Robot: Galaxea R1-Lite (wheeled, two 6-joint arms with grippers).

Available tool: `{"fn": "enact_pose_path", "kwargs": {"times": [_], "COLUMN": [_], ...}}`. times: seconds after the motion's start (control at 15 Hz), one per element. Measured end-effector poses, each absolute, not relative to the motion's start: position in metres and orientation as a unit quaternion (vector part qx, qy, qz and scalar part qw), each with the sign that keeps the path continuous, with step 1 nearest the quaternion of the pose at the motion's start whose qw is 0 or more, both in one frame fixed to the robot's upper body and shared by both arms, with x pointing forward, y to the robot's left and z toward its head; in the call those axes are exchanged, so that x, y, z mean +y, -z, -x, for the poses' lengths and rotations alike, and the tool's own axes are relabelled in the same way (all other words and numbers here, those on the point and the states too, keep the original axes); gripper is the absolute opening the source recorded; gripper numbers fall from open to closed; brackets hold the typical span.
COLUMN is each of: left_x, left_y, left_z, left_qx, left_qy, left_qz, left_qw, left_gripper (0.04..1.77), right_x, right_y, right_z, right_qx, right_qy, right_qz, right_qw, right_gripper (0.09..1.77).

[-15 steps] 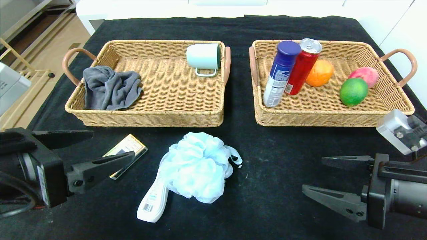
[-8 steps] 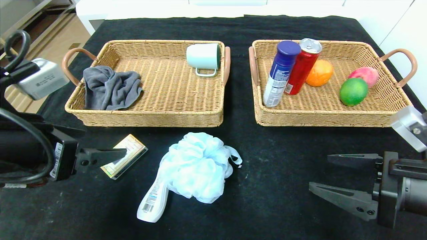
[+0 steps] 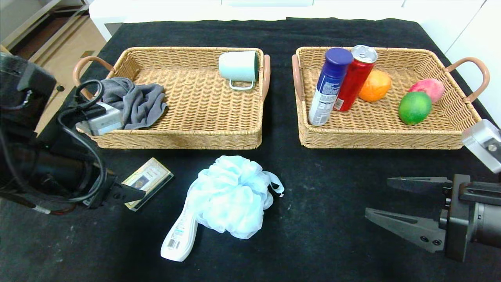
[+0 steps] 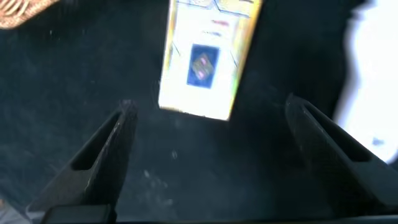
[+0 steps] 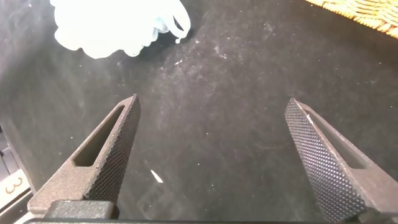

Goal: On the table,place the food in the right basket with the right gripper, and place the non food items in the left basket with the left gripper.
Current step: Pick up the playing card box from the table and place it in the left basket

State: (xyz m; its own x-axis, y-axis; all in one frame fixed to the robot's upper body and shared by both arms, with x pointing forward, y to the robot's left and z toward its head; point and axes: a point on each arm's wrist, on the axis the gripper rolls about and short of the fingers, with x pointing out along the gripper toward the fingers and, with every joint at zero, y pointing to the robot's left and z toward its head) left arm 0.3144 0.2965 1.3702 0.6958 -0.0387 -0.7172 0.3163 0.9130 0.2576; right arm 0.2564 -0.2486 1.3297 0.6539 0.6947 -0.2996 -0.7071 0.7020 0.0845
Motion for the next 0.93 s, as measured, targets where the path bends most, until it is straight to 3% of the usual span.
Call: {"fn": "enact_pose_path", "kwargs": {"times": [0.93], "left_x": [0.29], "left_y": [-1.344], "left_z": [-0.353], "left_qx": [0.39], "left_qy": [0.1], "left_qz": [-0.181], "left_qw": [0.897], "left_gripper": [1.72], "right_x": [-0.249], "right_y": [-1.326], "right_z": [-0.261], "right_qx": [0.165], "right_qy": [-0.379], "right_qz": [0.02], "right_qw": [0.91], "right_gripper": [1.71]}}
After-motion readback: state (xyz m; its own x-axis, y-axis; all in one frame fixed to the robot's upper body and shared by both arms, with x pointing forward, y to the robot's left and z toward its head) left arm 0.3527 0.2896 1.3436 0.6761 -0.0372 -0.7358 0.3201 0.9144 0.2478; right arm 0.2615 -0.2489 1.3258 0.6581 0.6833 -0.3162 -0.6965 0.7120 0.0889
